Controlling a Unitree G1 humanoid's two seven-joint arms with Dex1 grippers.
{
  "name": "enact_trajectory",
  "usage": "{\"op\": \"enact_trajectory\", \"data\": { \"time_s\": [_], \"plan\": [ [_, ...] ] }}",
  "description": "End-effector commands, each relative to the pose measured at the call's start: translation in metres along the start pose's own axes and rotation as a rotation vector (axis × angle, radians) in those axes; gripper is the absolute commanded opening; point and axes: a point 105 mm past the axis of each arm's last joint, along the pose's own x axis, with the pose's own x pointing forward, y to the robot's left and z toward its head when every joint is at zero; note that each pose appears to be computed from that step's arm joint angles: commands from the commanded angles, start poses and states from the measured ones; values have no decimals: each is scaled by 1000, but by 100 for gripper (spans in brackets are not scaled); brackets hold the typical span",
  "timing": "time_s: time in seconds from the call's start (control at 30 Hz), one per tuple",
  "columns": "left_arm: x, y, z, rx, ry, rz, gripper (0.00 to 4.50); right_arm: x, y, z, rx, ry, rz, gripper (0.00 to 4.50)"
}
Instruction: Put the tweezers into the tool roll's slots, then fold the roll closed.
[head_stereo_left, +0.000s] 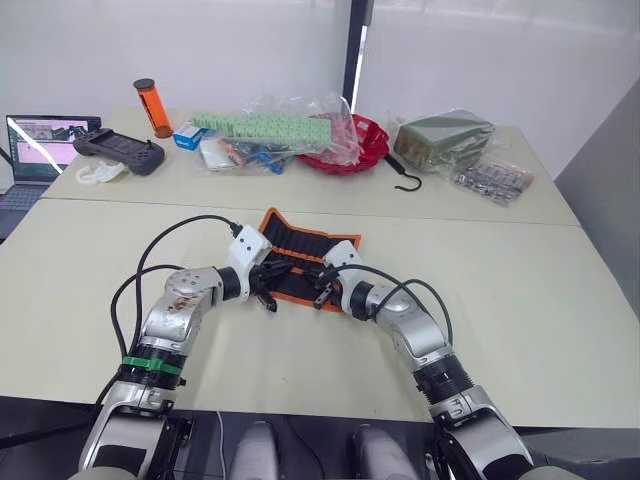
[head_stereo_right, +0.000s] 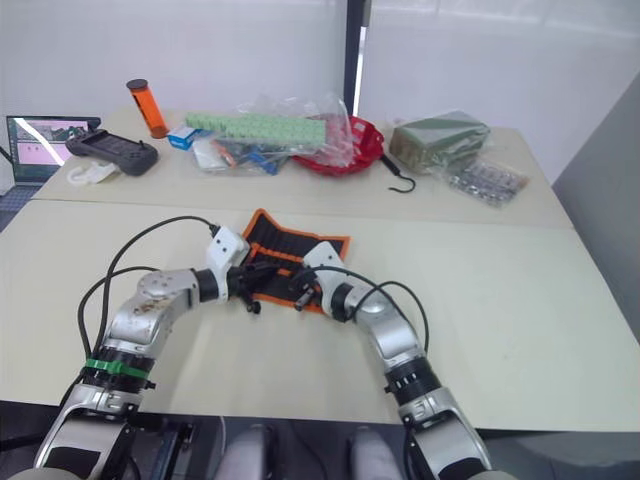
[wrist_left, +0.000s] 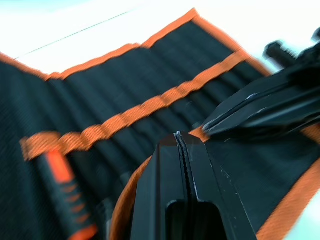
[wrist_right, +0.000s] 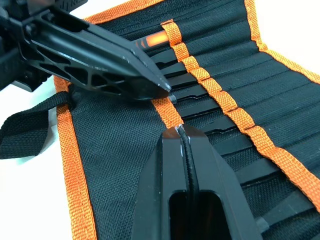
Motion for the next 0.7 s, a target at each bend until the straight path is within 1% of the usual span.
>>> {"op": "enact_trajectory", "data": {
  "time_s": [0.03, 0.1, 0.2, 0.43, 0.53, 0.63, 0.7],
  "plan": [
    [-10, 24, -24, -13, 47, 131, 0, -6, -6, -8, 4, 17, -33, 2],
    [-13, 29, -26, -56, 29, 153, 0, -10, -9, -9, 4, 21, -42, 2],
    [-14, 22, -27, -27, 32, 110, 0, -17, -13, -10, 9, 23, -66, 2],
    [-19, 20, -15, -71, -20, 87, 0, -34, -23, -12, 13, 32, -110, 2],
    [-21, 16, -1, -95, -67, 54, 0, -39, -22, -1, 11, -8, -86, 2],
    [-27, 14, 16, -105, -115, 23, 0, -44, -19, 17, 22, -69, -42, 2],
    [-34, 10, 29, -93, -135, -26, 0, -51, -18, 31, 56, -117, -6, 2]
  ]
}}
